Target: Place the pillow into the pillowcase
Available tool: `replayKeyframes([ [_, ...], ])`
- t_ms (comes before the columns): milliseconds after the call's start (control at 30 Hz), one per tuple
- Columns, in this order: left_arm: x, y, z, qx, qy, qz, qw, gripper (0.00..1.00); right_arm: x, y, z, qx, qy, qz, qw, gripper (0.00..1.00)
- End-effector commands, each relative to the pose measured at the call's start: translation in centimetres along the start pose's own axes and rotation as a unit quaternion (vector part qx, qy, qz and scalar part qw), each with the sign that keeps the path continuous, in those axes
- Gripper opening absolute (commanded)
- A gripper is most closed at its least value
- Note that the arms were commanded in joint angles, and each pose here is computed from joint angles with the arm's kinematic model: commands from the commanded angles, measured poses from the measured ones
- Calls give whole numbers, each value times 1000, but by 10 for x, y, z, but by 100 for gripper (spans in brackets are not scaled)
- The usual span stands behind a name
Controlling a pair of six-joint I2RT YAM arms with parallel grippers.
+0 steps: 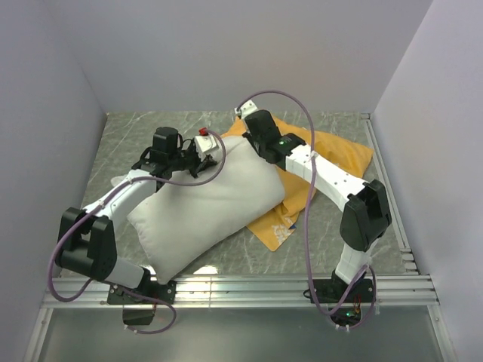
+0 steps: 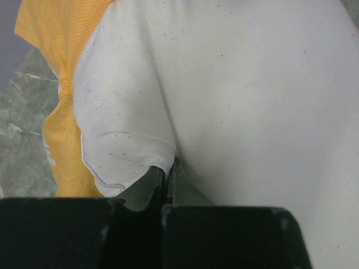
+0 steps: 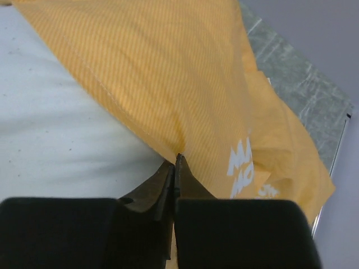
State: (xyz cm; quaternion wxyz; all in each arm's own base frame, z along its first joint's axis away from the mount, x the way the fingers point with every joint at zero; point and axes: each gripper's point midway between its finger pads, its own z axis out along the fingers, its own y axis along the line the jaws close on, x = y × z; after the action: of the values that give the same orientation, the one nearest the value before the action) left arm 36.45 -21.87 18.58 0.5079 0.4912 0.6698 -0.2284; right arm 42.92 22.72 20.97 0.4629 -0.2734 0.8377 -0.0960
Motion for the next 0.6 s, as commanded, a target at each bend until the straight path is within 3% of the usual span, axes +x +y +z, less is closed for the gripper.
replayKeyframes([
  [0,-5,-16,6,46,-6,-89,995,0,-20,12,-20,-80,-9,22,997,0],
  [33,-10,-12,7,46,-11,-101,994,0,-27,21,-36,-120,-15,41,992,0],
  [133,-22,-14,10,60,-24,-171,983,0,-55,79,-96,-315,-50,63,946,0],
  [167,-28,-11,10,61,-31,-185,980,0,-62,110,-129,-418,-51,77,904,0],
  [300,-52,-8,9,77,-67,-288,952,0,-57,173,-218,-608,-13,76,790,0],
  [367,-55,-2,5,70,-78,-321,941,0,-53,185,-241,-649,4,89,755,0],
  [400,-64,1,1,70,-94,-347,930,0,-57,185,-245,-658,-3,95,747,0],
  [467,-56,7,-4,57,-96,-386,916,0,-60,176,-227,-637,0,118,761,0],
  [500,-57,8,-7,51,-99,-412,904,0,-58,172,-205,-602,4,127,788,0],
  [567,-46,15,-13,26,-107,-439,891,0,-54,157,-174,-566,11,149,810,0],
])
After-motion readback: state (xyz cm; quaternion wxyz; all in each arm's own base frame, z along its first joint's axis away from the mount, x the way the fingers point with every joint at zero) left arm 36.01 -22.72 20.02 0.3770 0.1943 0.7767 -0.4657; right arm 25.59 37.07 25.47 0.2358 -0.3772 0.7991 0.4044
